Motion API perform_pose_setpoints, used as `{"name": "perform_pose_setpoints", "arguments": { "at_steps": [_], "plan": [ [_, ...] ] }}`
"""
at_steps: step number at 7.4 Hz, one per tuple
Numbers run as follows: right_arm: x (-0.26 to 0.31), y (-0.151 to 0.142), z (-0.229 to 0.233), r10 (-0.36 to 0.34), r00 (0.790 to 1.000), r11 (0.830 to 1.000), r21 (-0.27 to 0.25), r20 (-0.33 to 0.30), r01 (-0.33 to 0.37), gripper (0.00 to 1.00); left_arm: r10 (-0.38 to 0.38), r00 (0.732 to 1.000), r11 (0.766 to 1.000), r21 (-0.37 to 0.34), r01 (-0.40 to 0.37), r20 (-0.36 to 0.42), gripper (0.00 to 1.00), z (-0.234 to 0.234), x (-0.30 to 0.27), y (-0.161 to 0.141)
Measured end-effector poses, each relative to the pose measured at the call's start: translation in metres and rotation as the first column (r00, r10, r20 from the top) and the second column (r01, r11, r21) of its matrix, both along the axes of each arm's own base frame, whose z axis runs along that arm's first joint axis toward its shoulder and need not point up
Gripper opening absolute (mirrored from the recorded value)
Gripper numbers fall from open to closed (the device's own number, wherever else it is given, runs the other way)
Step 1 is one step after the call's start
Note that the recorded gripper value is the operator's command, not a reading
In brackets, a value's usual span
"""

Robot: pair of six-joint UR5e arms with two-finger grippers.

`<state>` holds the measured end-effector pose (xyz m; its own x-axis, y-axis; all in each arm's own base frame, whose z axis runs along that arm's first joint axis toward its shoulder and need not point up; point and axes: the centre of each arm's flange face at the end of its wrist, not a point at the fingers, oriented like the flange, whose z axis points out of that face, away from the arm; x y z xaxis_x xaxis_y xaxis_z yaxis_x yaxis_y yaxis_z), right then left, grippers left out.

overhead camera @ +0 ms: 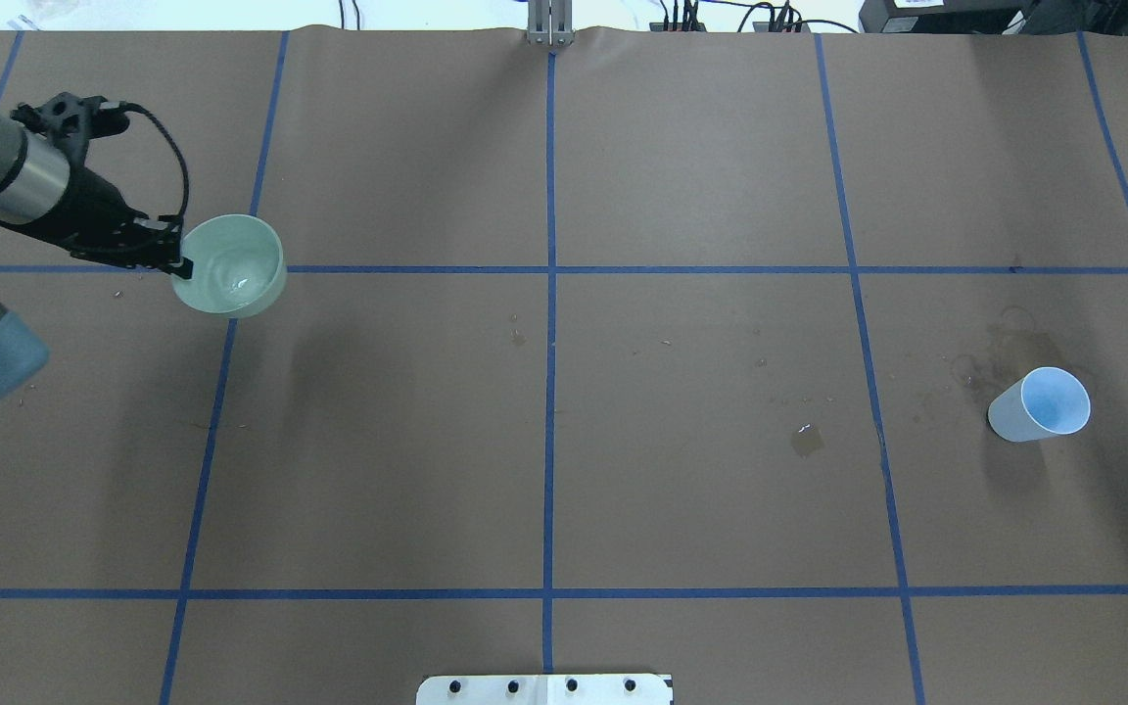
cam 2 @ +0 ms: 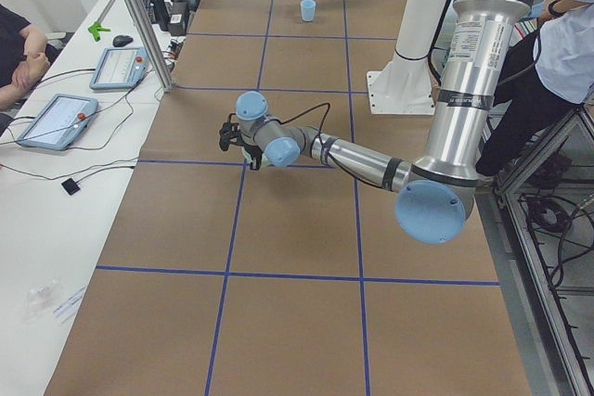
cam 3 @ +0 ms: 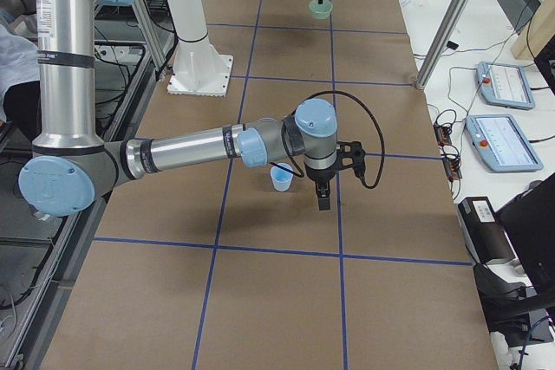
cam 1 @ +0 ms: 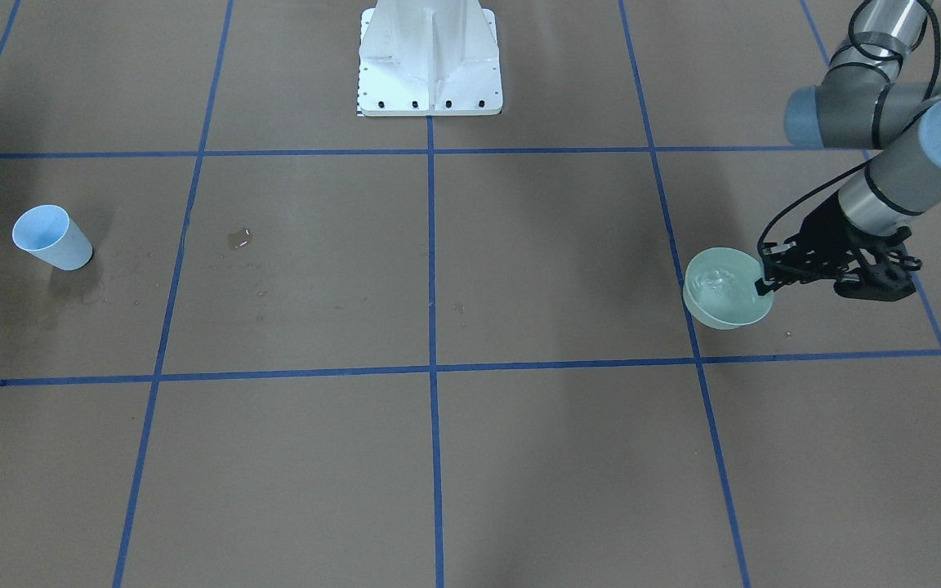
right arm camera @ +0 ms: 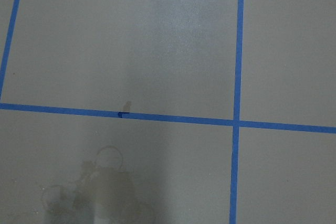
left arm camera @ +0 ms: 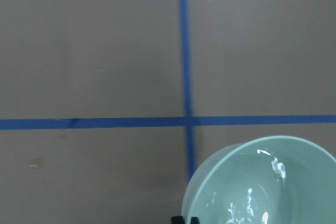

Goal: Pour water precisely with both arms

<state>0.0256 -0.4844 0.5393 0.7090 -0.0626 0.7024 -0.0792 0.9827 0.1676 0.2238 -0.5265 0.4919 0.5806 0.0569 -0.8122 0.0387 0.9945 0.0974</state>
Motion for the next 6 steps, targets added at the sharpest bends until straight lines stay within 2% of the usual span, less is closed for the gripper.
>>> {"name": "perform_pose_setpoints", "arguments": {
  "at_steps": [2, 6],
  "plan": [
    [0.000, 0.000, -0.001, 0.001, 1.000, 1.000, 0.000, 0.001, -0.001, 1.00, 0.032, 0.998, 0.999, 0.032, -0.034, 0.059, 0.00, 0.055, -0.046, 0.018],
    [-0.001, -0.001, 0.000, 0.002, 1.000, 1.000, -0.004, 0.002, -0.002, 1.00, 0.068, 0.992, 0.998, -0.008, -0.067, 0.105, 0.00, 0.107, -0.058, 0.032]
  ]
}}
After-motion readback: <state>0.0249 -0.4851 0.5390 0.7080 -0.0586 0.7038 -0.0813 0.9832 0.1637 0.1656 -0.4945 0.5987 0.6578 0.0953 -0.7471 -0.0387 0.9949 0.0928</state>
